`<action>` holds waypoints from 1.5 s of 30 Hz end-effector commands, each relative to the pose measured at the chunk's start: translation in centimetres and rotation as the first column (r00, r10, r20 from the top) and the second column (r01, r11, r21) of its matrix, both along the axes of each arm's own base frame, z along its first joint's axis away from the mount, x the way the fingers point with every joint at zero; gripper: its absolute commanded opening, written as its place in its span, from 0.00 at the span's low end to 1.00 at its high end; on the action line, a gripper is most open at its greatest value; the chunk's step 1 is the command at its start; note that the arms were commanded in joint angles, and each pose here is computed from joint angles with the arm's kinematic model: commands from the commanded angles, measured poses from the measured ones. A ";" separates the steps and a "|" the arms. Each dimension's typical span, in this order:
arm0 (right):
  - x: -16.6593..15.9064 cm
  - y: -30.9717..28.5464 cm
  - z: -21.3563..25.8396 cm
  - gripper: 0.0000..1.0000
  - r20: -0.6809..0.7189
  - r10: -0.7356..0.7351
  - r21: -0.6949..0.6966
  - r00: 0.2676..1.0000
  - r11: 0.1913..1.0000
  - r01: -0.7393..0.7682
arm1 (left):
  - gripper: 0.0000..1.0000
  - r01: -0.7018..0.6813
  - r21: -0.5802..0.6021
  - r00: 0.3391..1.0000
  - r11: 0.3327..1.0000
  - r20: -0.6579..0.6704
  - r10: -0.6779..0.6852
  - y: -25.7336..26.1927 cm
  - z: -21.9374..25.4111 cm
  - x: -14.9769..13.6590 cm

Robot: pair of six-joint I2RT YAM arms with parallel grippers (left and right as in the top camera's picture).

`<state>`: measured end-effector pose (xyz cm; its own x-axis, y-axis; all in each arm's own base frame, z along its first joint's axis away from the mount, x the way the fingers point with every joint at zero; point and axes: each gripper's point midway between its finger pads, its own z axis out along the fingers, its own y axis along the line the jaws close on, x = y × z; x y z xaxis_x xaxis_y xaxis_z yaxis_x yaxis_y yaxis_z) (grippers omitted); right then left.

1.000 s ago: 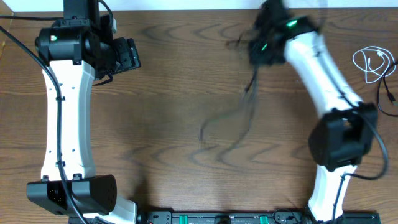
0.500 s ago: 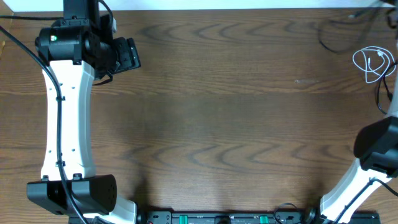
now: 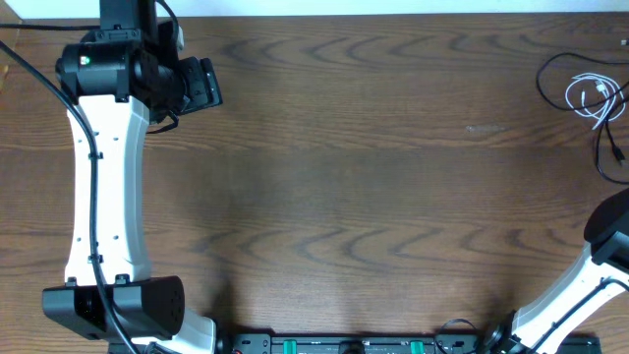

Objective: Untangle cables

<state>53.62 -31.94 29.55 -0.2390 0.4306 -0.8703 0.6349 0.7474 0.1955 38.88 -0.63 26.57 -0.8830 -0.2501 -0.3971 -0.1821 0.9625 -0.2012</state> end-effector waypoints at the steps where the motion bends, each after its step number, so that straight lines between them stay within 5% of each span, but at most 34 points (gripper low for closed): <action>1: 0.9 0.2 -0.6 0.63 0.015 0.008 0.012 1.000 1.000 -0.008 | 0.77 -0.005 0.009 1.000 1.000 0.003 0.005 0.3 0.1 0.1; 3: 0.7 0.5 -1.3 0.99 -0.010 0.011 0.027 1.000 1.000 -0.010 | 0.77 -0.005 0.010 1.000 1.000 0.003 0.005 0.3 0.1 0.1; 11: -1.5 4.0 0.1 0.99 -0.073 0.074 0.091 0.995 0.994 -0.067 | 0.77 -0.005 0.010 1.000 1.000 0.003 0.005 0.3 0.1 0.1; 14: -2.5 8.2 2.0 0.99 -0.071 0.199 0.147 0.977 0.971 -0.187 | 0.77 -0.005 0.010 1.000 1.000 0.003 0.005 0.3 0.1 0.1; 19: -4.9 20.3 5.3 0.99 -0.040 0.567 0.245 0.823 0.804 -0.542 | 0.81 -0.005 0.009 1.000 1.000 -0.010 0.005 0.2 0.0 -0.2; 22: -6.8 25.7 5.6 0.99 -0.071 0.657 0.295 0.751 0.733 -0.613 | 0.84 -0.005 0.009 1.000 1.000 -0.017 0.005 0.2 -0.1 -0.4; 24: -8.1 28.9 5.3 0.99 -0.121 0.714 0.297 0.690 0.689 -0.661 | 0.98 -0.005 0.009 1.000 1.000 -0.017 0.005 0.2 -0.1 -0.4; 32: -12.1 38.4 3.9 0.99 -0.306 0.781 0.290 0.544 0.621 -0.728 | 0.98 -0.005 0.009 1.000 1.000 -0.017 0.005 0.2 -0.1 -0.4; 45: -18.4 39.8 7.1 0.99 -0.283 0.820 0.310 0.498 0.569 -0.762 | 0.98 -0.005 0.009 1.000 1.000 -0.017 0.005 0.2 -0.1 -0.4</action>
